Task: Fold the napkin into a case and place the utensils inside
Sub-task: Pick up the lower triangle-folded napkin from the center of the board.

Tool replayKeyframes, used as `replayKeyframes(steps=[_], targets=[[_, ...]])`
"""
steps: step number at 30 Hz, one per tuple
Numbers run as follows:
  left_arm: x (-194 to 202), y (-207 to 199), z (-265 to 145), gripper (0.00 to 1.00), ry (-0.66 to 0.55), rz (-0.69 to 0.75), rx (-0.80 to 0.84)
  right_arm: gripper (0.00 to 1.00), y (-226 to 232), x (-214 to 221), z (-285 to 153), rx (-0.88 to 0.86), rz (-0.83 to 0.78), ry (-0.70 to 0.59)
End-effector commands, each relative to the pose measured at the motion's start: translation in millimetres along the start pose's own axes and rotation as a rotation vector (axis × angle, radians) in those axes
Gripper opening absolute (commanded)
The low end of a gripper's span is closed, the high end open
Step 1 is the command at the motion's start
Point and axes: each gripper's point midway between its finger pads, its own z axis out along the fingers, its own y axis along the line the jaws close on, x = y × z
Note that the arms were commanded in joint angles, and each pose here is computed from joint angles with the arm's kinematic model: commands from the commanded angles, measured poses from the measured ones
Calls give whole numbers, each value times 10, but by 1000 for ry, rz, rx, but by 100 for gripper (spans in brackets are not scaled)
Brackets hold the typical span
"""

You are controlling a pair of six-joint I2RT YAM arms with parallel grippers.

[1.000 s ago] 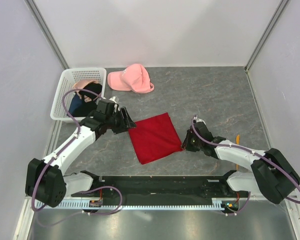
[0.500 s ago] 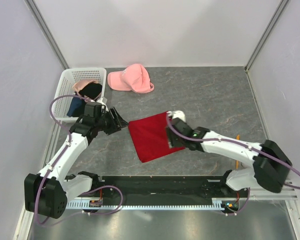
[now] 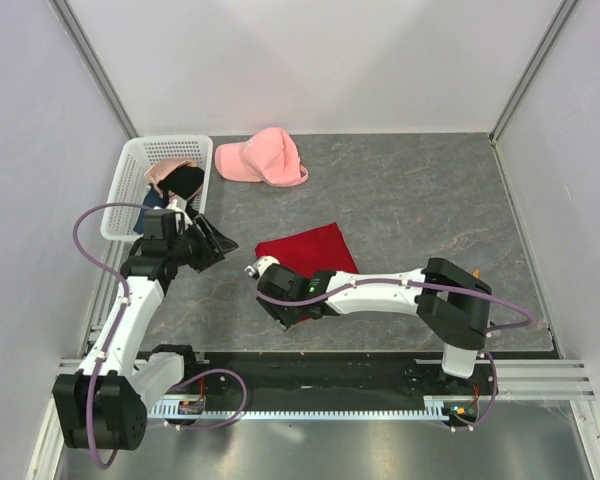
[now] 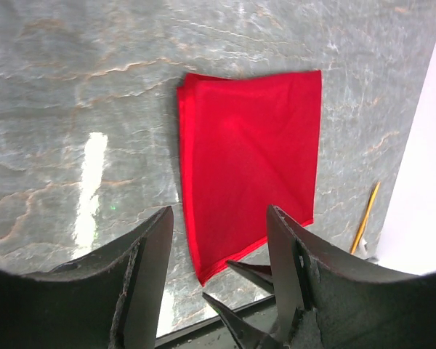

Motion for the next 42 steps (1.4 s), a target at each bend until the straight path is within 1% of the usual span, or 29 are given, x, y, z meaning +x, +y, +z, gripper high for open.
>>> replayKeyframes(steps=[1, 3, 9, 11, 13, 15, 16, 17, 19, 20, 22, 23, 25, 27, 28, 29, 30, 31, 32, 33, 35, 37, 38, 40, 42], targets=[[67, -25, -40, 61, 38, 23, 61, 52, 127, -170, 45, -35, -67, -25], [10, 20, -46, 61, 23, 7, 56, 51, 132, -165, 85, -34, -75, -17], [23, 49, -24, 61, 33, 0, 60, 52, 139, -45, 187, -20, -94, 17], [21, 56, -18, 61, 35, -3, 60, 52, 122, 32, 222, -1, -107, 33], [20, 72, -2, 62, 38, -11, 54, 51, 36, 111, 248, 56, -119, 49], [28, 77, 16, 62, 47, -17, 53, 46, 24, 190, 251, 92, -143, 62], [25, 79, 27, 63, 47, -23, 53, 43, -68, 217, 258, 153, -153, 59], [36, 83, 43, 65, 54, -28, 56, 36, -64, 244, 258, 165, -157, 61], [100, 97, 102, 69, 93, -49, 67, 26, -145, 283, 265, 212, -151, 60], [128, 103, 125, 71, 108, -58, 71, 15, -160, 278, 257, 222, -139, 54], [190, 119, 167, 74, 133, -74, 77, 2, -153, 195, 196, 223, -118, 20], [204, 99, 178, 75, 135, -68, 85, 0, -123, 159, 163, 208, -108, 7], [217, 95, 203, 76, 136, -66, 79, 0, -16, 3, 61, 146, -75, -45], [282, 33, 255, 77, 152, -50, 82, 0, 63, -22, -5, 75, -21, -55], [301, 15, 280, 77, 155, -46, 78, 0, 130, -166, -113, 20, 14, -108], [371, -37, 328, 77, 174, -26, 79, 0, 169, -200, -157, -45, 45, -112], [372, -38, 369, 78, 162, -36, 59, 0, 156, -138, -169, -69, 67, -105], [416, -74, 402, 78, 170, -28, 61, 0, 195, -251, -271, -119, 119, -147], [420, -80, 465, 78, 168, -44, 63, 0, 200, -279, -318, -181, 156, -147], [434, -80, 493, 78, 171, -52, 61, 0, 175, -307, -386, -209, 212, -185], [468, -56, 564, 78, 179, -71, 42, 0, 147, -324, -466, -282, 273, -200], [467, -48, 603, 78, 168, -66, 24, 0, 63, -331, -547, -314, 334, -231], [452, -27, 623, 78, 156, -66, 10, 0, 24, -251, -535, -316, 350, -221], [439, -33, 642, 79, 141, -58, 6, 0, -36, -314, -625, -354, 400, -253], [434, -15, 673, 79, 130, -64, -3, 0, -75, -286, -681, -388, 429, -270]])
